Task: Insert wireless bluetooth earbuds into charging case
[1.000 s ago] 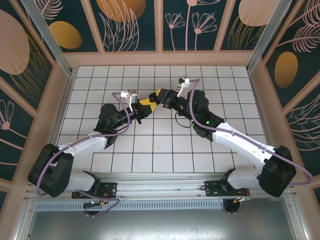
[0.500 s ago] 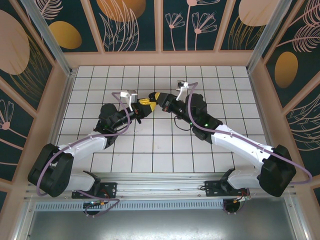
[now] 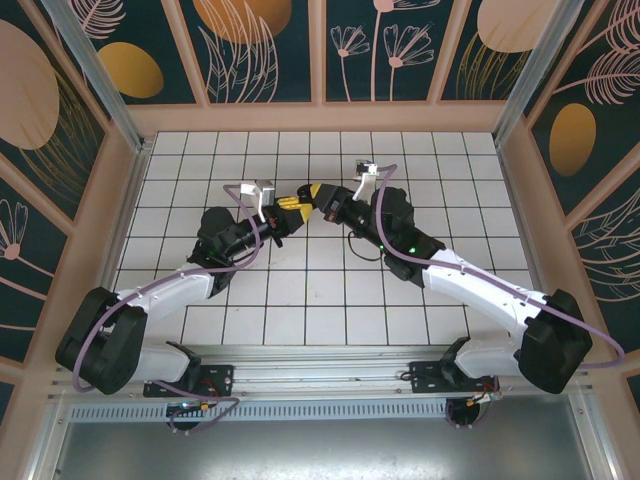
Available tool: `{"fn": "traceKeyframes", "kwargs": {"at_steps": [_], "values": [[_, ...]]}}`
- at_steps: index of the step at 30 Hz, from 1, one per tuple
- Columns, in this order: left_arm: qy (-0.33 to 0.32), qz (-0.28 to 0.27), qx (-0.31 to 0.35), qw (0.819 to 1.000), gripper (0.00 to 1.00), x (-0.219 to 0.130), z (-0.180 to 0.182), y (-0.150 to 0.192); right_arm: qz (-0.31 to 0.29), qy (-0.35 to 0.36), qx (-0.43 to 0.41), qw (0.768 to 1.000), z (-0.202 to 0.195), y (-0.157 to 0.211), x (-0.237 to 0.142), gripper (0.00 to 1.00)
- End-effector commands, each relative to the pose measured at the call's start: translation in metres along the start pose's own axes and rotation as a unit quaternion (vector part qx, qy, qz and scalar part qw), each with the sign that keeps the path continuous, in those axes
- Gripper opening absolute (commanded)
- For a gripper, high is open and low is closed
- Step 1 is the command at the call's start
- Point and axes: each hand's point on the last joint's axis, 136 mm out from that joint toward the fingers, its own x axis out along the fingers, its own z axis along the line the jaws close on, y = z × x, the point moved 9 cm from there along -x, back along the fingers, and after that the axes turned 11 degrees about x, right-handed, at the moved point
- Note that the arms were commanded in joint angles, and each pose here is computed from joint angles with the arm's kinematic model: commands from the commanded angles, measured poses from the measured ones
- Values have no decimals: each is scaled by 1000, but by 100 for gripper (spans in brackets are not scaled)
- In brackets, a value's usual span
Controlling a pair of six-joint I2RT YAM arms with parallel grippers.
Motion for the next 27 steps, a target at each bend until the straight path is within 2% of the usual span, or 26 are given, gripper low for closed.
{"fn": "traceKeyframes", "kwargs": {"at_steps": [1, 14, 27], "values": [[18, -24, 14, 999, 3, -1, -9, -10, -37, -37, -3, 999, 23, -14, -4, 11], [18, -24, 14, 999, 3, -4, -10, -10, -34, -29, -18, 999, 26, -16, 5, 11], [20, -31, 20, 999, 3, -5, -13, -17, -13, -1, -10, 1000, 3, -3, 9, 11]]}}
